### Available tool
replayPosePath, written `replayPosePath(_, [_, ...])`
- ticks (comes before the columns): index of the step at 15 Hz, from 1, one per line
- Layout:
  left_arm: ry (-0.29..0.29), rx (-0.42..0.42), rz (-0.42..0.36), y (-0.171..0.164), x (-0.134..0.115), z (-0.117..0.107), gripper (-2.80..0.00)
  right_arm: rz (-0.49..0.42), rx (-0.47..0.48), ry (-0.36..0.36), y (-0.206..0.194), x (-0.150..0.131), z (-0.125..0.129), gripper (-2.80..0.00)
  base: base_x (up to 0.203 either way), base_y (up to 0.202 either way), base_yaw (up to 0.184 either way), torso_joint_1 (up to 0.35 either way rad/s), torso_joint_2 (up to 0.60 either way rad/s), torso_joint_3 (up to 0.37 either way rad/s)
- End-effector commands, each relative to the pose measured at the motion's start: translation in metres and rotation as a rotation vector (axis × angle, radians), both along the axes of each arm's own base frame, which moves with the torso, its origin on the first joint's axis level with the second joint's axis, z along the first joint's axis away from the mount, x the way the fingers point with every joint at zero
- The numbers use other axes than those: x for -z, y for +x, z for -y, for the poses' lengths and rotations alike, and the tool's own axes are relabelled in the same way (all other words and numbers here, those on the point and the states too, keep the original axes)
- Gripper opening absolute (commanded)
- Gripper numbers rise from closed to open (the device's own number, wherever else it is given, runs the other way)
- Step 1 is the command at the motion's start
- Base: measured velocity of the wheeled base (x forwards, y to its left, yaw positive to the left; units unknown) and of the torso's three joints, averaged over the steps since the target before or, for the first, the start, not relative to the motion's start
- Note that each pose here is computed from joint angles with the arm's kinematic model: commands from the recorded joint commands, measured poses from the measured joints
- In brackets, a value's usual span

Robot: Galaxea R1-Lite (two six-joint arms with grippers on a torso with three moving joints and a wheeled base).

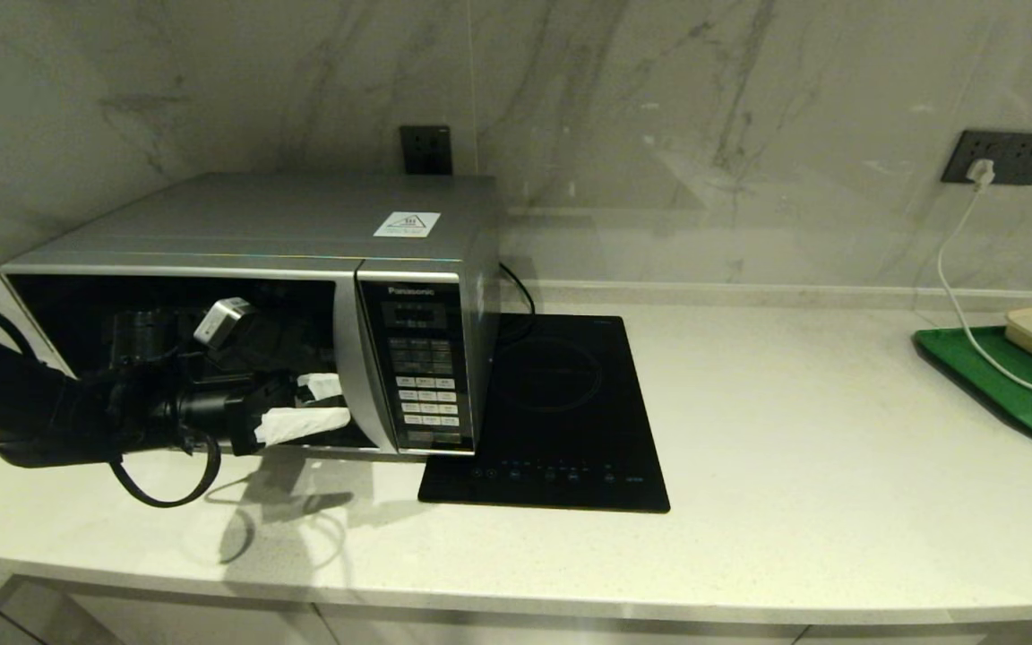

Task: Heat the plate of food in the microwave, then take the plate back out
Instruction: Open the microwave oven

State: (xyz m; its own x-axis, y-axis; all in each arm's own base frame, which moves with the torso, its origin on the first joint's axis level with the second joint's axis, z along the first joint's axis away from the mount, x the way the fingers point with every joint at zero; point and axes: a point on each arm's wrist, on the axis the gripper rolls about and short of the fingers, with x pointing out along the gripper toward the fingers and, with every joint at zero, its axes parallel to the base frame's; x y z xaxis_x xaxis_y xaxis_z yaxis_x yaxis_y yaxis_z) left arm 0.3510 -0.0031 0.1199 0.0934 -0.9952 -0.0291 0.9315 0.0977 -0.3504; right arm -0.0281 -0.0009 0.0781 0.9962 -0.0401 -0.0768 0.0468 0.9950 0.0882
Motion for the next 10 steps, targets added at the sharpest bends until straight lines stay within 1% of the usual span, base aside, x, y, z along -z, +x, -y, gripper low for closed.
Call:
replayPosePath(1, [-0.004, 0.007, -0.001, 0.0, 0.001, 0.001, 0.0, -0.001, 0.001, 0.0, 0.0, 0.0, 0.0, -2.8, 0.0, 0.0, 0.0, 0.0, 0.0, 0.0])
replayPosePath(3, [-0.005, 0.007, -0.014, -0.009, 0.004, 0.001, 0.0, -0.001, 0.0, 0.0, 0.0, 0.0, 0.0, -2.8, 0.0, 0.0, 0.0, 0.0, 0.0, 0.0])
replayPosePath(4, [-0.006, 0.009, -0.015, -0.022, 0.001, 0.002, 0.0, -0.001, 0.001, 0.0, 0.0, 0.0, 0.0, -2.8, 0.0, 0.0, 0.0, 0.0, 0.0, 0.0])
replayPosePath(5, [-0.007, 0.012, -0.032, -0.032, 0.006, 0.004, 0.0, -0.001, 0.0, 0.0, 0.0, 0.0, 0.0, -2.8, 0.0, 0.0, 0.0, 0.0, 0.0, 0.0])
replayPosePath(6, [-0.007, 0.011, -0.019, -0.032, 0.012, 0.004, 0.0, -0.001, 0.0, 0.0, 0.0, 0.0, 0.0, -2.8, 0.0, 0.0, 0.0, 0.0, 0.0, 0.0])
replayPosePath(7, [-0.002, -0.007, 0.057, -0.026, 0.011, -0.002, 0.0, -0.001, 0.0, 0.0, 0.0, 0.0, 0.0, -2.8, 0.0, 0.0, 0.0, 0.0, 0.0, 0.0])
replayPosePath(8, [0.001, -0.045, 0.1, -0.024, 0.006, -0.015, 0.0, -0.001, 0.0, 0.0, 0.0, 0.0, 0.0, -2.8, 0.0, 0.0, 0.0, 0.0, 0.0, 0.0])
replayPosePath(10, [-0.002, -0.067, 0.083, -0.022, -0.001, -0.022, 0.0, -0.001, 0.0, 0.0, 0.0, 0.0, 0.0, -2.8, 0.0, 0.0, 0.0, 0.0, 0.0, 0.0])
